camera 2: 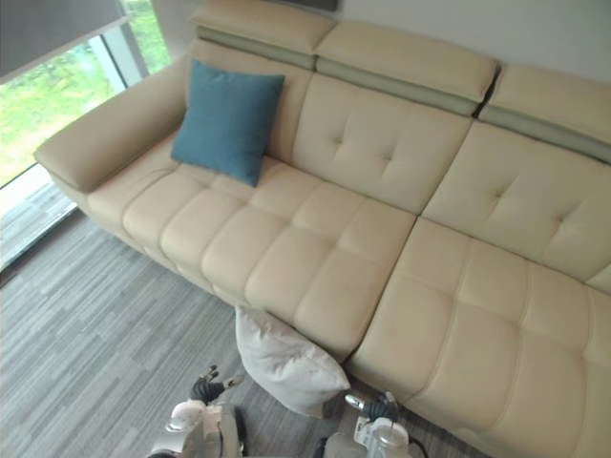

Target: Pick up cushions and gather them together orderly.

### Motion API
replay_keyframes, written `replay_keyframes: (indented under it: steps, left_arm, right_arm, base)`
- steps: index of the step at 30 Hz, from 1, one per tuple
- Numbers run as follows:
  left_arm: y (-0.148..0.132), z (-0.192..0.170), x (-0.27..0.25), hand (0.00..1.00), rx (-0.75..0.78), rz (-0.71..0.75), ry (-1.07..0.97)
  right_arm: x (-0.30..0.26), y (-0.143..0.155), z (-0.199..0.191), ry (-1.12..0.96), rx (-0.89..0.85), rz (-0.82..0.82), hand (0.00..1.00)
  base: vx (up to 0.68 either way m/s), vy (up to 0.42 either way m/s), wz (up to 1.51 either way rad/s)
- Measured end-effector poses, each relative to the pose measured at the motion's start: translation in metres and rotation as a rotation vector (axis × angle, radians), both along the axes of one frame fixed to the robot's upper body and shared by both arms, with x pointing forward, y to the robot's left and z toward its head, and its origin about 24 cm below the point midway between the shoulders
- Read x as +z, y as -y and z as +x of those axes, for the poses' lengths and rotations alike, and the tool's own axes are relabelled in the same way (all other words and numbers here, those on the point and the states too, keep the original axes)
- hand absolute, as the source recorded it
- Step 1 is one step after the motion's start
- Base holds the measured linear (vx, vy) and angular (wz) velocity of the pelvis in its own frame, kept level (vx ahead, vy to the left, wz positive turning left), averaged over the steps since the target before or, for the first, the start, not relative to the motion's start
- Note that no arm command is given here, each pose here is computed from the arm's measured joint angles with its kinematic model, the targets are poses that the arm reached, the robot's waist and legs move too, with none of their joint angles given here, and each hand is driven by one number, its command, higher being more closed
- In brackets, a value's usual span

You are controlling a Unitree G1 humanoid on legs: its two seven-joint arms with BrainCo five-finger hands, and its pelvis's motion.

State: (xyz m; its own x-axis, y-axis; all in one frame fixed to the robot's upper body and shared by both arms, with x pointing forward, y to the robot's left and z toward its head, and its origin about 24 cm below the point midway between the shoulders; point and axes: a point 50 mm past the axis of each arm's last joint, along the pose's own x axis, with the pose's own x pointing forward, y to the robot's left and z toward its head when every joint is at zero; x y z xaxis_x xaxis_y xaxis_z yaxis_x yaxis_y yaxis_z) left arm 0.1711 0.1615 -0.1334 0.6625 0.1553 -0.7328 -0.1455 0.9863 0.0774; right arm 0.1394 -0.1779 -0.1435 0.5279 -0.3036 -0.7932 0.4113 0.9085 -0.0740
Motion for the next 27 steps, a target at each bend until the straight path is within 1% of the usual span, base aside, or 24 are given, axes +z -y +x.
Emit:
replay_keyframes:
  steps: [4, 8, 13, 18, 21, 23, 24, 27]
  left_arm:
    - [0.000, 0.001, 0.000, 0.00, 0.006, 0.008, -0.004]
    - [0.001, -0.004, -0.004, 0.00, -0.005, 0.008, -0.028]
    - [0.006, -0.019, -0.012, 0.00, -0.021, 0.001, -0.086]
    - [0.004, -0.019, -0.012, 0.00, -0.015, 0.007, -0.087]
    - [0.001, -0.013, -0.009, 0.00, 0.006, 0.008, -0.069]
    - [0.000, 0.000, -0.003, 0.00, 0.028, 0.001, -0.029]
    - [-0.001, 0.007, 0.002, 0.00, 0.055, 0.001, 0.001]
    - [-0.012, 0.043, 0.025, 0.00, 0.101, 0.007, 0.131]
  right_arm:
    - [0.002, -0.014, 0.010, 0.022, 0.041, 0.025, 0.00]
    - [0.000, -0.014, 0.003, 0.001, 0.038, 0.026, 0.00]
    - [-0.004, -0.012, -0.009, -0.032, 0.031, 0.025, 0.00]
    - [-0.005, -0.010, -0.010, -0.040, 0.031, 0.022, 0.00]
    - [-0.001, -0.009, 0.001, -0.014, 0.042, 0.011, 0.00]
    - [0.004, -0.003, 0.013, 0.015, 0.039, -0.014, 0.00]
    - [0.008, 0.000, 0.022, 0.038, 0.029, -0.021, 0.00]
    - [0.024, 0.012, 0.052, 0.131, 0.007, -0.060, 0.00]
  base:
    - [0.04, 0.138, -0.19]
    - [-0.04, 0.071, -0.47]
    - [-0.02, 0.011, -0.22]
    - [0.00, -0.010, -0.08]
    - [-0.02, 0.008, -0.35]
    - [-0.07, 0.015, -0.29]
    - [-0.11, 0.027, -0.33]
    - [-0.18, 0.045, -0.21]
